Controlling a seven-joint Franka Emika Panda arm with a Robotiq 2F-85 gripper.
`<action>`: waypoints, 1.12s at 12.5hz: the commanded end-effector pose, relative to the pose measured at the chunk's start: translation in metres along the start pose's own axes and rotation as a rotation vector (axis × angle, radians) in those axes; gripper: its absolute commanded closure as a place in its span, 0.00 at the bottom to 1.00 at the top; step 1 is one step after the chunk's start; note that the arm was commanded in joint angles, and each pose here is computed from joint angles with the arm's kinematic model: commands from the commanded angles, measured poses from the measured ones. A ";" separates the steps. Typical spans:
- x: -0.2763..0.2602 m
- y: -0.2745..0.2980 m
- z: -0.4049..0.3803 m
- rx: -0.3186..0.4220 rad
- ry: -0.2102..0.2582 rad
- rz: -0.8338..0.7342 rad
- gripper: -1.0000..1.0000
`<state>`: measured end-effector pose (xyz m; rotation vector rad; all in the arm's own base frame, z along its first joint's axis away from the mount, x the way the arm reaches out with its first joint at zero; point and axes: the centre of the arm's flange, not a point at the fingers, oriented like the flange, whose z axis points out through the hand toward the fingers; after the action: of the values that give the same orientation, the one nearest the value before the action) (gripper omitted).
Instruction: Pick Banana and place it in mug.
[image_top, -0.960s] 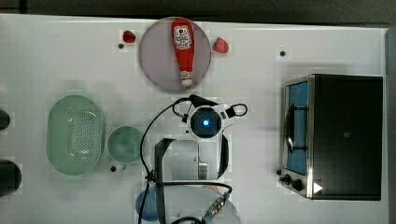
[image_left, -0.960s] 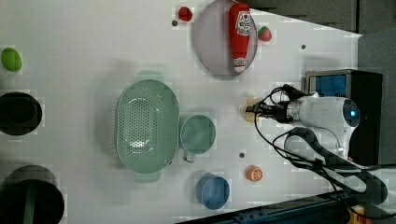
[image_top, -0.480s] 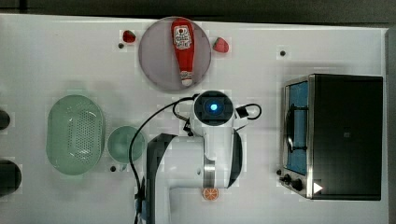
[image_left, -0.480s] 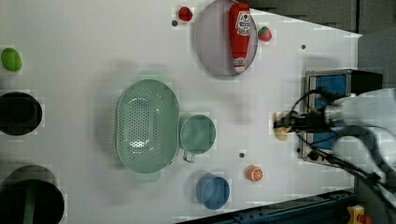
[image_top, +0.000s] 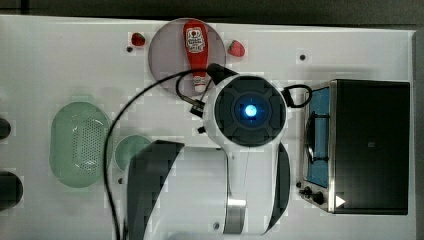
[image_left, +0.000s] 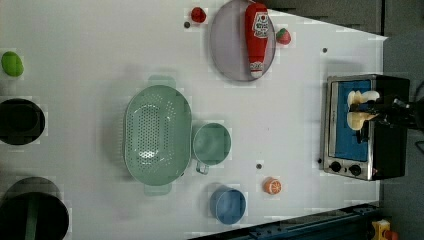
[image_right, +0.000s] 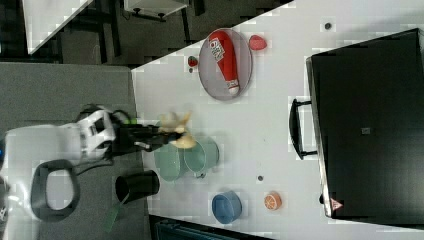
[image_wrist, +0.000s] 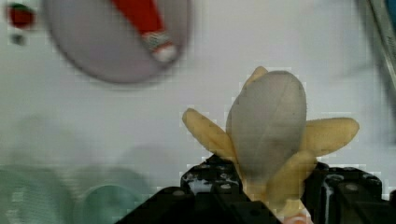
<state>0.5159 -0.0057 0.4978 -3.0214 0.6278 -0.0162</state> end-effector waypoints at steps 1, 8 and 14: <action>-0.046 -0.072 0.048 -0.036 -0.146 0.047 0.64; -0.121 -0.173 0.113 -0.064 -0.110 0.254 0.64; -0.145 -0.179 0.219 -0.003 -0.095 0.324 0.64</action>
<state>0.4433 0.2576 0.2859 -2.9388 0.8612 0.1490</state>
